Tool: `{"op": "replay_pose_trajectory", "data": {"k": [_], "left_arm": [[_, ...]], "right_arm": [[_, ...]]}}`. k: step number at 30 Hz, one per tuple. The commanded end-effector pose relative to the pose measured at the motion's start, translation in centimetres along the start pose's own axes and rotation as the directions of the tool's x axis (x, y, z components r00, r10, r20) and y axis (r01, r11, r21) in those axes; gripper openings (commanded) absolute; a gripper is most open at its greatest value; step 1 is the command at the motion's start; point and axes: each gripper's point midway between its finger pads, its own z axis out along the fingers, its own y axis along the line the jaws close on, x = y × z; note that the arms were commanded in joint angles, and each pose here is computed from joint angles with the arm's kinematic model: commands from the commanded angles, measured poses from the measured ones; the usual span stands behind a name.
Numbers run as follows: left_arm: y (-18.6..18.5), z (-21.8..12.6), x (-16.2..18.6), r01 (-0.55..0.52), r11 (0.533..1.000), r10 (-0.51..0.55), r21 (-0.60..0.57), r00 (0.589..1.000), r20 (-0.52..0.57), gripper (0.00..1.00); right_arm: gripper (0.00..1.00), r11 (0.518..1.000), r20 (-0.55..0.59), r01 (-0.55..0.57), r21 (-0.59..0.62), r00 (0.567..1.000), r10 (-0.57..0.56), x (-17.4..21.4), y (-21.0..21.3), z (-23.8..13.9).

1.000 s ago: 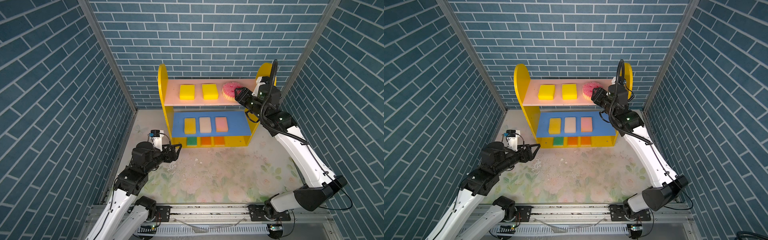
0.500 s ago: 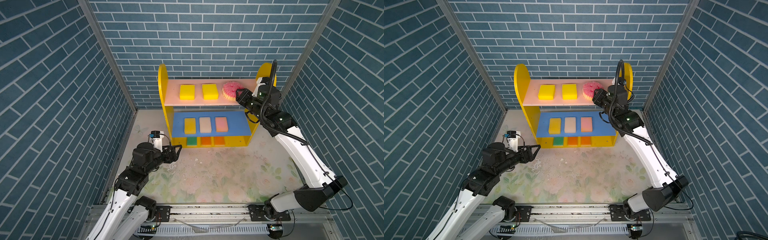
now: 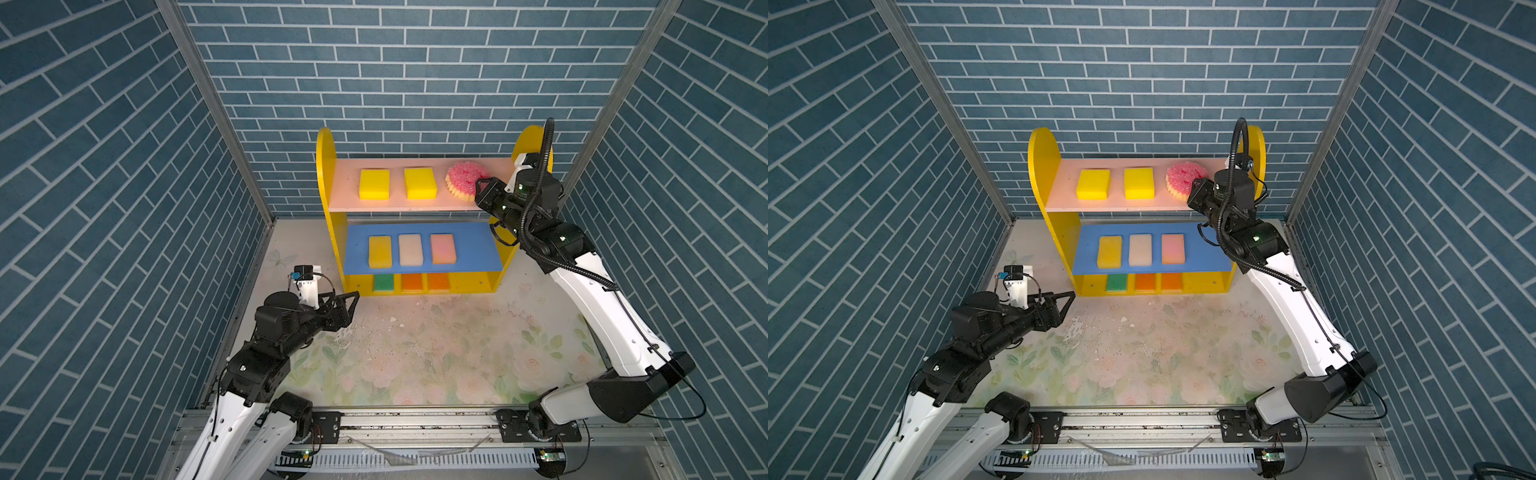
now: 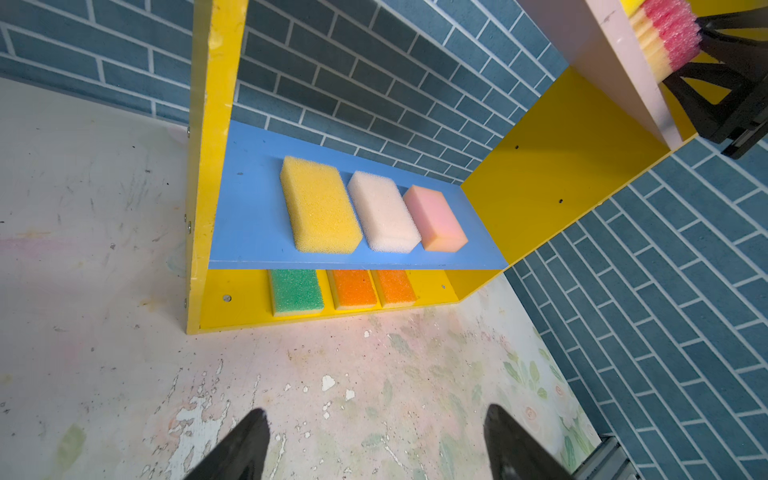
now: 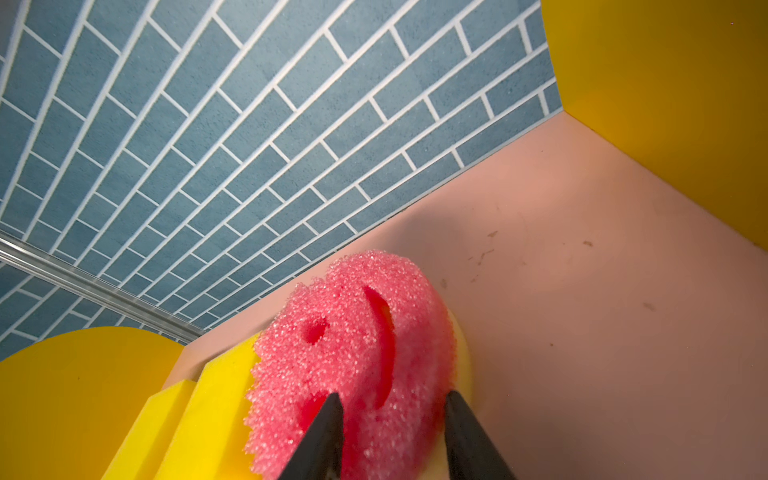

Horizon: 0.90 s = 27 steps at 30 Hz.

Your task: Place and organize the cleaning sponges onto the shelf

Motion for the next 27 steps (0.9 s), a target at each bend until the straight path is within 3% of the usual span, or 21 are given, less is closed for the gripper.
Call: {"op": "replay_pose_trajectory", "data": {"k": [1, 27], "left_arm": [[0.1, -0.7, -0.3, -0.023, 1.0, 0.023, -0.021, 1.0, 0.009, 0.83], [0.6, -0.5, -0.1, -0.032, 0.999, 0.033, -0.038, 0.999, 0.008, 0.83]], "right_arm": [[0.4, 0.994, -0.005, 0.067, 0.09, 0.998, -0.067, -0.1, -1.5, 0.2], [0.45, 0.991, 0.026, 0.075, 0.114, 0.997, -0.078, -1.4, -1.7, -0.4]]}}
